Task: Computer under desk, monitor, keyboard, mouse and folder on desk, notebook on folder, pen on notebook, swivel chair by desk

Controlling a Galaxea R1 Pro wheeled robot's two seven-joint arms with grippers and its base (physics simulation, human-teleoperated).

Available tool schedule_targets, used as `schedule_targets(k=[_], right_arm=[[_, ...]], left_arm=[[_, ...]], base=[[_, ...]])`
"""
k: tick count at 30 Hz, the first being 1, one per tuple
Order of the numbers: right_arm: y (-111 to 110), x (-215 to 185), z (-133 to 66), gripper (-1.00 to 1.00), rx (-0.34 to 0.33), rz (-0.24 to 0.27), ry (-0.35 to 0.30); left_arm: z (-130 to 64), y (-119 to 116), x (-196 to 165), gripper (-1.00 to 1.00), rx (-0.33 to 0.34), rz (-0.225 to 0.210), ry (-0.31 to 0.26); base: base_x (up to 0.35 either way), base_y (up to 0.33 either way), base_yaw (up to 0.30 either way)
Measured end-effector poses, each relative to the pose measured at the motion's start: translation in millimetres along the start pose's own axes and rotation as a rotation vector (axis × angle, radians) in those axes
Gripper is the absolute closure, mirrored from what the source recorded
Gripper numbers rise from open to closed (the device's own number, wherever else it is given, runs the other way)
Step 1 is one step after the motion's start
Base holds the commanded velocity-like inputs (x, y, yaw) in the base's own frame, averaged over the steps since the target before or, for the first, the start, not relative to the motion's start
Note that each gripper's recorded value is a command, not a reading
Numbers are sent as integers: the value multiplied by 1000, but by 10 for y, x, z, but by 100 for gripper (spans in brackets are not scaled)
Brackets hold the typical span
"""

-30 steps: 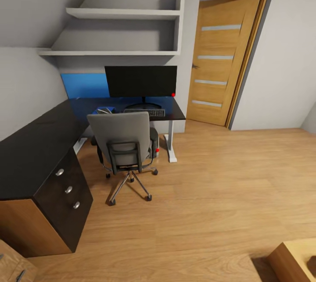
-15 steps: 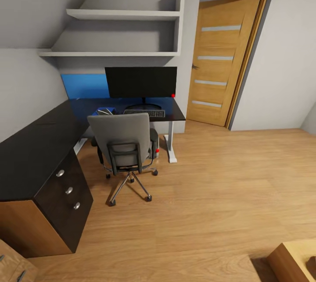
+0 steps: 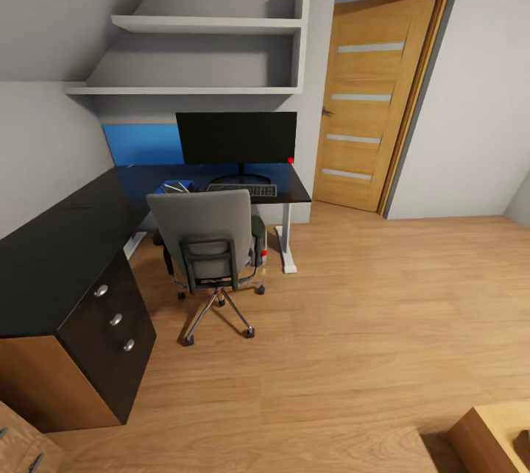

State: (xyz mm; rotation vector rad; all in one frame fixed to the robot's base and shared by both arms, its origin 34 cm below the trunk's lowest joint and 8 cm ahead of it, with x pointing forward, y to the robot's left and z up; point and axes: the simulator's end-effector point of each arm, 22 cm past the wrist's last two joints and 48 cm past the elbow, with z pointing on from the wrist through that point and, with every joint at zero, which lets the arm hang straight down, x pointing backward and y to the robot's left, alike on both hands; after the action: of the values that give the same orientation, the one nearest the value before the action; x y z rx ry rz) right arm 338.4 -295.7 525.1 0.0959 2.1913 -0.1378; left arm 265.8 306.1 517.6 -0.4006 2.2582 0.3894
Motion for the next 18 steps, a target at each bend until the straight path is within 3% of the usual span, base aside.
schedule_targets(k=[18], right_arm=[[-2,2,0,-100,0,0,1]], left_arm=[[-2,-1,2,-100,0,0,0]], base=[[0,0,0]])
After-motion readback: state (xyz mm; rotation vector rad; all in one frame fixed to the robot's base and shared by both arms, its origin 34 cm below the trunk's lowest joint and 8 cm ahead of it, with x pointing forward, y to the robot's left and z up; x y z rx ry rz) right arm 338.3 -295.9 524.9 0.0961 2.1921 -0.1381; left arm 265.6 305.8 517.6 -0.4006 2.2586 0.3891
